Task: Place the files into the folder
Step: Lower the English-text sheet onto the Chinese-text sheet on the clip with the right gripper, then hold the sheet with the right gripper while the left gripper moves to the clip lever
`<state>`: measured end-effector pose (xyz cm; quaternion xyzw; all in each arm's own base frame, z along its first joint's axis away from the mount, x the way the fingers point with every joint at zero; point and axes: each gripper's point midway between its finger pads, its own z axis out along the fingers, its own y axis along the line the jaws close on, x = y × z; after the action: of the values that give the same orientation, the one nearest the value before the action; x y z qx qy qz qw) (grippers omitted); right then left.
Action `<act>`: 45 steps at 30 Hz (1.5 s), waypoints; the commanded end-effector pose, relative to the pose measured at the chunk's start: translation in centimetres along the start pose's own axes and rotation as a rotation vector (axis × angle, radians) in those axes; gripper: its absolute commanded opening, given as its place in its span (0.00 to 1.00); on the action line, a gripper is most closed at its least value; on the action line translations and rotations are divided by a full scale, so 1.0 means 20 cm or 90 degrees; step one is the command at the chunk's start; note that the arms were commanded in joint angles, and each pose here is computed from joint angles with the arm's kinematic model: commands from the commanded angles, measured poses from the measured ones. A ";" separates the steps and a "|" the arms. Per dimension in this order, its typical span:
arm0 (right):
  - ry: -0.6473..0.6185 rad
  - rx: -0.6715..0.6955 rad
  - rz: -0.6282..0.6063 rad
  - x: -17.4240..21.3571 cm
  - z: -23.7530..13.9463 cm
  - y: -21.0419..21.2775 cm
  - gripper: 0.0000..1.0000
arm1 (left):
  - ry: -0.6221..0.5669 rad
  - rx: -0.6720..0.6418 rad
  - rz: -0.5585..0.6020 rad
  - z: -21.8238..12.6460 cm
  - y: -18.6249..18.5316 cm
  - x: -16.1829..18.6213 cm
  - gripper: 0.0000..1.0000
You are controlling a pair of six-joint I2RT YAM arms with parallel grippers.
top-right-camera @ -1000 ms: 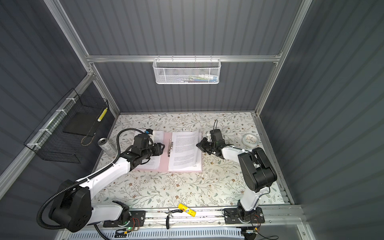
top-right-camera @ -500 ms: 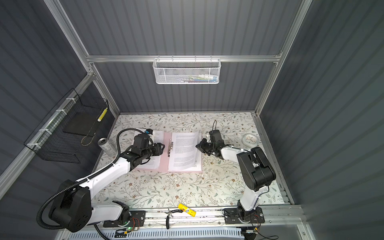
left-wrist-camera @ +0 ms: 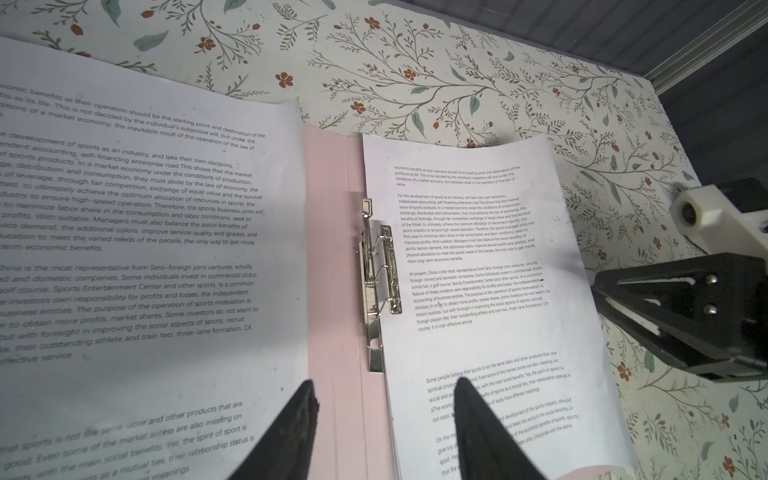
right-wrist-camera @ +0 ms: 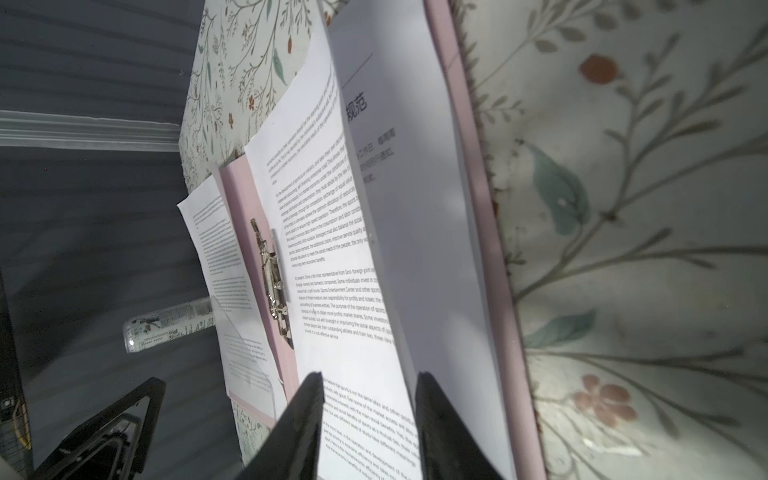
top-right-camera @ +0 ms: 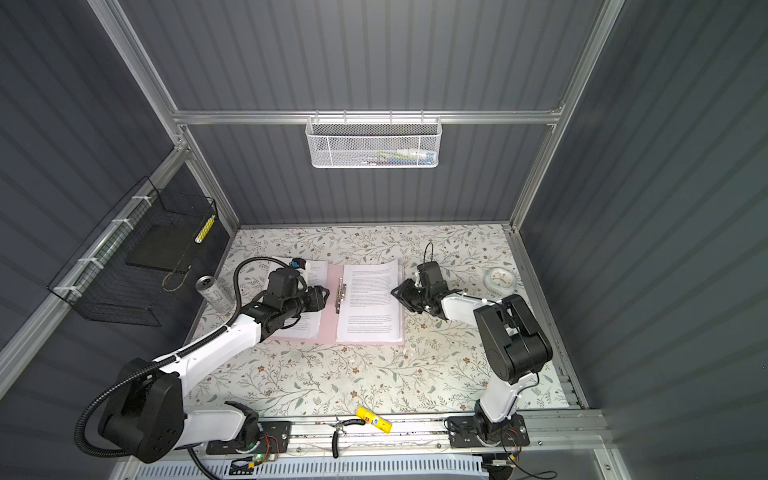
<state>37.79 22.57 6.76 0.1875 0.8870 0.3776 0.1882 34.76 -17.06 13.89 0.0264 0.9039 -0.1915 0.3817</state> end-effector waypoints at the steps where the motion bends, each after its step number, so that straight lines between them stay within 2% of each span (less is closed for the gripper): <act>1: -0.040 0.041 -0.038 -0.05 -0.08 0.00 0.42 | 0.005 -0.009 0.004 0.00 0.02 0.00 0.54; 10: -0.073 0.091 -0.099 -0.09 -0.26 0.00 0.44 | 0.002 -0.011 0.005 0.01 0.02 -0.01 0.55; 13: -0.070 0.078 -0.119 -0.09 -0.28 0.05 0.39 | 0.003 -0.009 0.005 0.02 0.02 -0.01 0.55; 15: -0.062 0.056 -0.130 -0.09 -0.28 0.10 0.31 | 0.002 -0.002 0.005 0.03 0.01 -0.01 0.54; 17: -0.053 0.029 -0.143 -0.09 -0.27 0.16 0.26 | 0.005 0.012 0.005 0.05 -0.01 -0.01 0.53; 23: 0.022 -0.071 -0.158 -0.03 -0.18 0.31 0.22 | 0.023 0.029 0.003 0.13 -0.03 0.02 0.51; 39: 0.104 -0.088 -0.168 0.08 -0.01 0.33 0.21 | 0.018 0.042 0.026 0.19 -0.06 -0.04 0.52; 45: 0.115 -0.115 -0.169 0.09 0.03 0.34 0.15 | 0.016 0.040 0.026 0.22 -0.07 -0.05 0.52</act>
<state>37.76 27.43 10.75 0.0319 0.8887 0.4254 0.1679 37.16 -19.27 10.92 0.0498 0.9106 -0.2032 0.3565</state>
